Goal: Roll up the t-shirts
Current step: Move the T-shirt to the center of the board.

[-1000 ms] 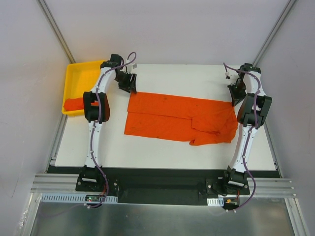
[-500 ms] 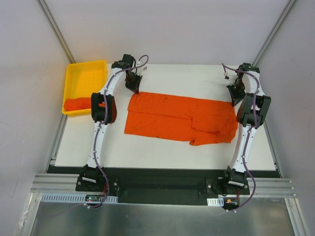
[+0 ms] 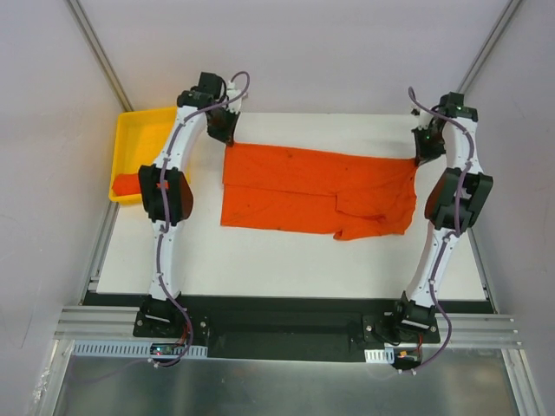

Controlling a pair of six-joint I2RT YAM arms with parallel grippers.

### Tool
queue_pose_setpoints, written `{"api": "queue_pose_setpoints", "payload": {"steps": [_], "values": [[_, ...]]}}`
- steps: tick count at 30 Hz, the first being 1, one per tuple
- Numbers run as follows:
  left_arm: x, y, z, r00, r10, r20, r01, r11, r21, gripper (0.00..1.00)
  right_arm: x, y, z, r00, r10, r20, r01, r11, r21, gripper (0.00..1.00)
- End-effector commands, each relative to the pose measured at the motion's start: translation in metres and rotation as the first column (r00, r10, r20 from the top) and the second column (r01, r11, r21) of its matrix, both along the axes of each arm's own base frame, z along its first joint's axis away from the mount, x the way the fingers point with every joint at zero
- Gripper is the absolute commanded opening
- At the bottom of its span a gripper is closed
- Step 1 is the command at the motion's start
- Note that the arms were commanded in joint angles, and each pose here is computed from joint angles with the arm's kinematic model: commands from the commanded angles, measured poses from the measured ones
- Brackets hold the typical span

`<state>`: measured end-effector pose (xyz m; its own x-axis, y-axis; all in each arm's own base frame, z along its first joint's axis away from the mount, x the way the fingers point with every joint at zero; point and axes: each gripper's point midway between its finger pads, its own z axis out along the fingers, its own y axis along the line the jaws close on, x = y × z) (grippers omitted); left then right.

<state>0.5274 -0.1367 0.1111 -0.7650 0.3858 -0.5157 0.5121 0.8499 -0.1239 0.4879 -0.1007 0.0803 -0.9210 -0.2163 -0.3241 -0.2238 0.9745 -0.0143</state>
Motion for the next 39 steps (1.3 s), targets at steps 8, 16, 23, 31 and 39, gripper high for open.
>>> {"api": "queue_pose_setpoints", "payload": {"steps": [8, 16, 23, 31, 39], "values": [[-0.043, 0.021, 0.194, 0.935, 0.04, 0.352, -0.025, 0.999, -0.048, 0.0, -0.023, 0.018, 0.197, 0.843, -0.018, 0.538, 0.018, 1.0, 0.006, 0.01], [-0.102, 0.037, 0.268, 0.87, 0.055, 0.491, -0.035, 0.998, -0.05, 0.0, -0.082, 0.033, 0.297, 0.696, -0.033, 0.717, 0.034, 0.999, 0.014, 0.01], [-0.173, 0.066, 0.326, 0.771, 0.091, 0.63, -0.097, 0.995, -0.024, 0.0, -0.155, 0.052, 0.349, 0.576, -0.024, 0.817, 0.038, 0.999, 0.003, 0.0], [-0.252, 0.09, 0.352, 0.685, 0.11, 0.72, -0.124, 0.992, -0.033, 0.0, -0.261, 0.079, 0.391, 0.418, 0.002, 0.909, 0.044, 0.999, -0.022, 0.01], [-0.331, 0.094, 0.369, 0.609, 0.174, 0.774, -0.095, 0.985, -0.147, 0.0, -0.359, 0.1, 0.418, 0.253, 0.042, 0.966, 0.072, 0.995, -0.062, 0.01]]}}
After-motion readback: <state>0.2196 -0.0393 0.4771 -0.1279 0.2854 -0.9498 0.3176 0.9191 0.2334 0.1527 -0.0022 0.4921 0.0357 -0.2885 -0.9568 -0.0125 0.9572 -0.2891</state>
